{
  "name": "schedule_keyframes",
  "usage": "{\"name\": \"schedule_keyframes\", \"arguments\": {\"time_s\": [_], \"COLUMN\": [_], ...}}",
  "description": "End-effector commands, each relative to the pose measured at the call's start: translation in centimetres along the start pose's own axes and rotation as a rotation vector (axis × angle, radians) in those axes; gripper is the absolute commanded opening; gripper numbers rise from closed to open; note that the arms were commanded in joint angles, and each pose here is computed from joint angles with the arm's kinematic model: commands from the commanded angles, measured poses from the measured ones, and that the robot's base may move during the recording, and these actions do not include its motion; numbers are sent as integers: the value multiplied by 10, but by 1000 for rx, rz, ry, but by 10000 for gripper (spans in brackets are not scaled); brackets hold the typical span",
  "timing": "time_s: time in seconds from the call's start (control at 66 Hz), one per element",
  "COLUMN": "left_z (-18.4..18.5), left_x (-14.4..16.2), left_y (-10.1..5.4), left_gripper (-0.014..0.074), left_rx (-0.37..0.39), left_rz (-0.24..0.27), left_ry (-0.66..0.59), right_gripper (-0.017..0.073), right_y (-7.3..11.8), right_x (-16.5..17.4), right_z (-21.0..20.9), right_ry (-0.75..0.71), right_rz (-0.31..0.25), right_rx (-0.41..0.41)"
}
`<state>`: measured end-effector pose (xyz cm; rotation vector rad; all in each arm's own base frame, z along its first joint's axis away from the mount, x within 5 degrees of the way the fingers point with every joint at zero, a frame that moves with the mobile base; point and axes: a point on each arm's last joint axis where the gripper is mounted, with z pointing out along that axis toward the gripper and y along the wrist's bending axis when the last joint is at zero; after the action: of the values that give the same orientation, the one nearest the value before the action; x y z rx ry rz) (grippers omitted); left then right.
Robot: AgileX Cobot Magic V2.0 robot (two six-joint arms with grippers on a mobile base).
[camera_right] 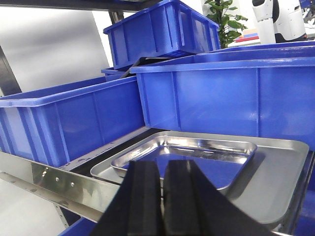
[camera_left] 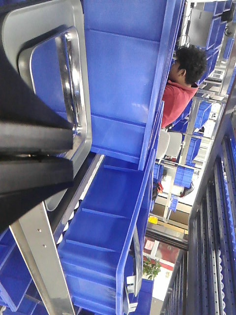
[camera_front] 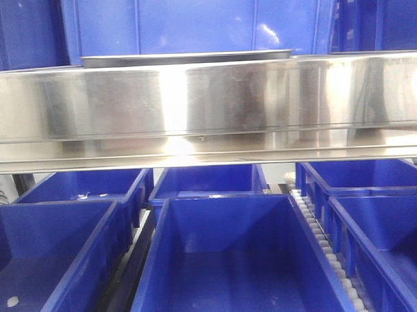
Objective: Stack silver trays without gaps
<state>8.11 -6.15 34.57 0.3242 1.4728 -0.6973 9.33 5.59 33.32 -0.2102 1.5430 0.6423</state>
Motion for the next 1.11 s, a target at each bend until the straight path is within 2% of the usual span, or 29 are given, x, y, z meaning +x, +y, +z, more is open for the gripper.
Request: {"name": "schedule_keyframes", "arguments": {"time_s": [0.0,0.333,0.394,0.424,0.47,0.515,0.545,0.606,0.697,0.803,0.955,1.091], "left_z": [-1,-1,-1,-1,-1,-1,-1,-1,-1,-1,-1,-1], "left_x": [-1,-1,-1,-1,-1,-1,-1,-1,-1,-1,-1,-1], "left_y": [-1,-1,-1,-1,-1,-1,-1,-1,-1,-1,-1,-1], "left_gripper": [4,4,4,4,4,4,4,4,4,4,4,4], "left_rx": [15,15,15,15,15,11,11,11,11,11,11,11], "left_rz": [4,4,4,4,4,4,4,4,4,4,4,4], "left_ry": [-10,-10,-10,-10,-10,-11,-11,-11,-11,-11,-11,-11], "right_gripper": [-17,-17,-17,-17,-17,-17,-17,-17,-17,-17,-17,-17], "right_y": [1,2,0,-2,-5,-9,-13,-22,-38,-50,-55,-56], "right_x": [-2,-3,-1,2,4,6,9,14,26,45,68,87], "right_z": [-1,-1,-2,-1,-2,-4,-4,-7,-14,-24,-39,-51], "right_ry": [-20,-29,-12,1,5,-1,-17,-74,-132,-87,-35,-73], "right_rz": [-17,-17,20,-15,-146,-244,-293,-345,-342,-340,-322,-242], "right_rx": [-15,-23,0,13,34,62,91,161,289,392,440,457]}}
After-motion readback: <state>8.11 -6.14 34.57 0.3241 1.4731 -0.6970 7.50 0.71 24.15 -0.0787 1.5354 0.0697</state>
